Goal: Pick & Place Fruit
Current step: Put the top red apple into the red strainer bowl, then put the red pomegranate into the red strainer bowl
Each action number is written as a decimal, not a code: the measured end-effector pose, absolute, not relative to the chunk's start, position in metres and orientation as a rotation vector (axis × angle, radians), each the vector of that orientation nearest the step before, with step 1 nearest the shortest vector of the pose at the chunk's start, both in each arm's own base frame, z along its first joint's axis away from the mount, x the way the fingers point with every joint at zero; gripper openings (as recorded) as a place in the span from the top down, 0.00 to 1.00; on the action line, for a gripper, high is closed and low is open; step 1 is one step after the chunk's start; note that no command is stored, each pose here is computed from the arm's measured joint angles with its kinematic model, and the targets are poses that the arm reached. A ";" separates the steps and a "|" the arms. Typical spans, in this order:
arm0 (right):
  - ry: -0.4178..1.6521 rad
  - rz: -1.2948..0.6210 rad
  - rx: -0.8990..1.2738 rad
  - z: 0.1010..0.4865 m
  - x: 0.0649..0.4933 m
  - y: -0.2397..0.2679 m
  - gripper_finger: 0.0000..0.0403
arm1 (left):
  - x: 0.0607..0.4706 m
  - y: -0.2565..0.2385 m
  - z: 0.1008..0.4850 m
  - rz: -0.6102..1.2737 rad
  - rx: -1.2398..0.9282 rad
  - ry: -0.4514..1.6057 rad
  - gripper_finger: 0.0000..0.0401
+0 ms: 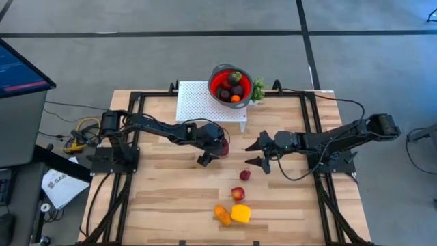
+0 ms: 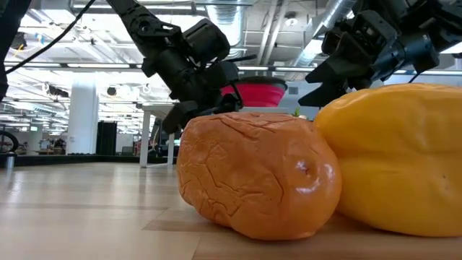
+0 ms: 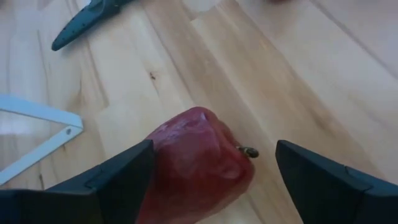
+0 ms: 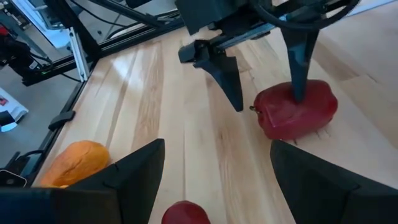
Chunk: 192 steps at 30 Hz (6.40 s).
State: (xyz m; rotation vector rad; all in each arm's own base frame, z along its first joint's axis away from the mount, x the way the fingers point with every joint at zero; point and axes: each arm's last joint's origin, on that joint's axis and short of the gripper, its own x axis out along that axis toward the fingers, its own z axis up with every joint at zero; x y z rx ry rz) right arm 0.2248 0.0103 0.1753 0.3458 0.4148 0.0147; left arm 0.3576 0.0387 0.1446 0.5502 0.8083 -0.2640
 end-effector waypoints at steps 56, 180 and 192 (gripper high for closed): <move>0.364 0.030 0.303 0.180 0.227 0.010 0.29 | 0.308 -0.012 0.206 -0.287 0.167 0.753 0.12; 0.306 0.029 0.302 0.164 0.245 0.012 0.29 | 0.356 0.208 0.265 0.736 0.128 0.176 0.24; 0.305 0.022 0.300 0.164 0.245 0.010 0.29 | 0.336 0.187 0.316 0.725 0.193 0.098 0.24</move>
